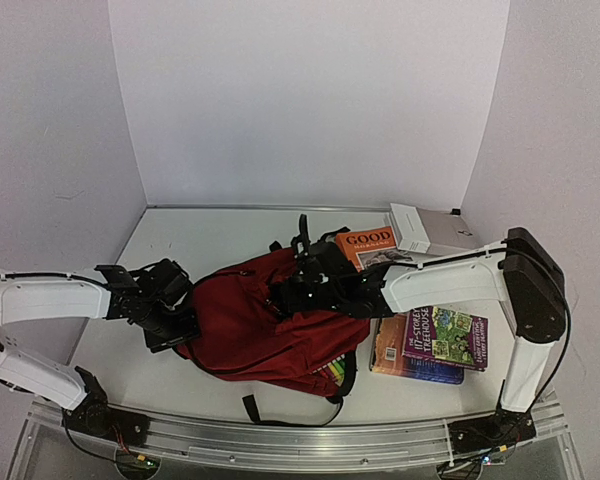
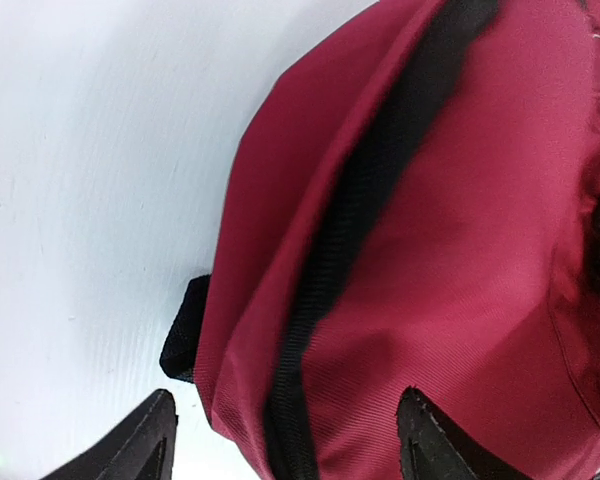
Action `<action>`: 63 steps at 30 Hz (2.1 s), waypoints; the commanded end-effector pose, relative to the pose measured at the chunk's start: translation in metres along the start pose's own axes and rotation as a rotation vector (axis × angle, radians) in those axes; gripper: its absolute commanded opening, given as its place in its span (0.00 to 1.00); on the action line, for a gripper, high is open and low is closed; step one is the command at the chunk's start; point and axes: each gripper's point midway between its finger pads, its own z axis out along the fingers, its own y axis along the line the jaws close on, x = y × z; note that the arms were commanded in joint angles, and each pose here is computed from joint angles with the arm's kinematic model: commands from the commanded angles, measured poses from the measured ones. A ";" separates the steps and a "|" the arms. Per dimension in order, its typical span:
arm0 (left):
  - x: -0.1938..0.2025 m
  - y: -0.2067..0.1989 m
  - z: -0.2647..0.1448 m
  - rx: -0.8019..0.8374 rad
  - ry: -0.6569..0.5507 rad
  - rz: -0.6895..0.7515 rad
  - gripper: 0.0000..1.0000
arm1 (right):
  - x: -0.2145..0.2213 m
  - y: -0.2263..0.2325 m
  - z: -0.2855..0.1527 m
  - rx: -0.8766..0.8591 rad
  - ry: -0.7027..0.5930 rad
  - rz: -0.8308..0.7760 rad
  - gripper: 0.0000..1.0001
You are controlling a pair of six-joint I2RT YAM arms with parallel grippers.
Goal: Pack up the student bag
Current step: Adjust the student bag at the center of the board.
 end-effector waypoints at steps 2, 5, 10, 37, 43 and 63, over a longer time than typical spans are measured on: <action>-0.001 -0.021 0.019 0.126 -0.001 -0.043 0.46 | -0.037 0.027 -0.020 -0.096 -0.069 0.007 0.00; -0.030 -0.038 0.000 0.159 -0.074 -0.003 0.14 | -0.049 0.037 -0.027 -0.134 -0.086 -0.009 0.00; -0.138 -0.057 -0.098 0.184 -0.329 0.078 0.00 | -0.069 0.047 -0.044 -0.165 -0.138 -0.029 0.00; -0.284 -0.200 -0.331 0.522 -0.831 0.787 0.00 | -0.162 0.099 -0.159 -0.269 -0.517 -0.067 0.00; -0.269 -0.192 -0.269 0.562 -0.711 0.717 0.00 | -0.117 0.077 -0.121 -0.222 -0.482 -0.134 0.00; -0.131 -0.064 -0.111 0.426 -0.298 0.192 0.76 | 0.046 0.017 -0.026 -0.142 -0.015 0.049 0.00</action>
